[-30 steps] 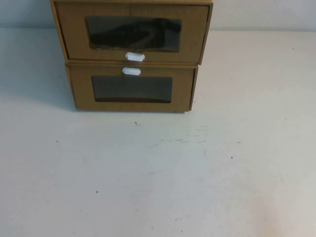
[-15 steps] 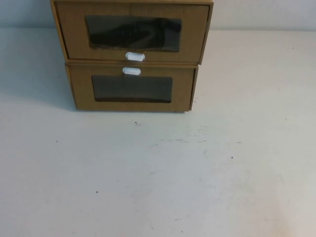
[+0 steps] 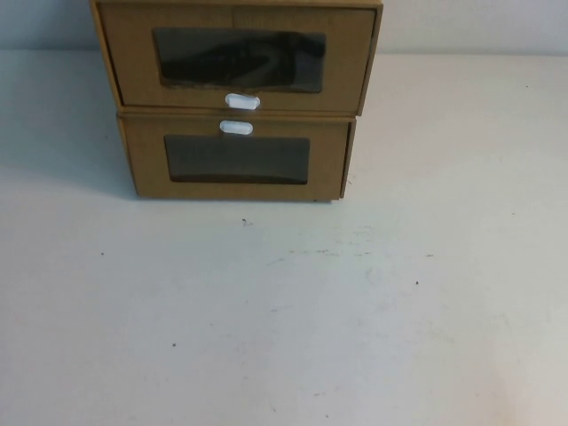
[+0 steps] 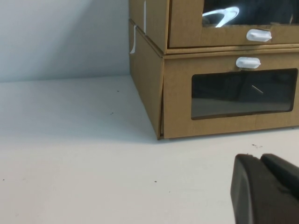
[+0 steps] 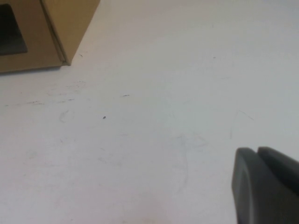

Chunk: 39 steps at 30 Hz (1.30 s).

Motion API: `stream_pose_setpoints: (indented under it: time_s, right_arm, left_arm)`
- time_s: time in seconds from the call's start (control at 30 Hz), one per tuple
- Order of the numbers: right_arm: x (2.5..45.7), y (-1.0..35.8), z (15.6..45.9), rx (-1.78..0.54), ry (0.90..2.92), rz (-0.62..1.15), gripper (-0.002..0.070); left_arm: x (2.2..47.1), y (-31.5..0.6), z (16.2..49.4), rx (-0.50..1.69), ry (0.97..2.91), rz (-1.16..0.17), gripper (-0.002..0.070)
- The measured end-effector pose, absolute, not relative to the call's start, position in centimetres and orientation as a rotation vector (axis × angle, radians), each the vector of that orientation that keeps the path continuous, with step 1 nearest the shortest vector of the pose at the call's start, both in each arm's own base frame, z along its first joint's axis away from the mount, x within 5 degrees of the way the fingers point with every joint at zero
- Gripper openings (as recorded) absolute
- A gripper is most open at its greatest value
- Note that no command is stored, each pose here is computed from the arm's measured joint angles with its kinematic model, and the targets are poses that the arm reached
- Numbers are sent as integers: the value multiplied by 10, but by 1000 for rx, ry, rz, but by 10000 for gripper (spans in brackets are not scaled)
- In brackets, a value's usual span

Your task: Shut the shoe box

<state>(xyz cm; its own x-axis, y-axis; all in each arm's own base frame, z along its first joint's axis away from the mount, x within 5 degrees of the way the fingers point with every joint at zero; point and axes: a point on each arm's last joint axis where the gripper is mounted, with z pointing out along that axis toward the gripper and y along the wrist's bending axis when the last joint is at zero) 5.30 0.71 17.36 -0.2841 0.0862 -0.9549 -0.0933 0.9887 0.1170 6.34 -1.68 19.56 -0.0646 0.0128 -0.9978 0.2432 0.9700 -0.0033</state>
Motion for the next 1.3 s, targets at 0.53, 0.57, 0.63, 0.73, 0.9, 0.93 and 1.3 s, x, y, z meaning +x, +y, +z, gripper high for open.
stream_pose_setpoints:
  time_s: [0.53, 0.57, 0.63, 0.73, 0.9, 0.93, 1.3]
  right_arm:
    - [53, 8, 174, 23, 1852, 217, -11]
    - [53, 8, 174, 23, 1852, 217, -11]
    - [53, 8, 174, 23, 1852, 217, -11]
    - [53, 8, 174, 24, 1852, 217, -11]
    - [53, 8, 174, 24, 1852, 217, -11]
    - [53, 8, 174, 24, 1852, 217, -11]
    - [53, 8, 174, 34, 1852, 225, -11]
  left_arm:
    - [63, -17, 196, 198, 1628, -191, -5]
    - [63, -17, 196, 198, 1628, -191, -5]
    - [63, -17, 196, 198, 1628, -191, -5]
    - [63, -17, 196, 198, 1628, -191, -5]
    - [63, -17, 196, 198, 1628, -191, -5]
    - [63, -17, 196, 198, 1628, -191, -5]
    - [64, -15, 197, 200, 1617, -164, -5]
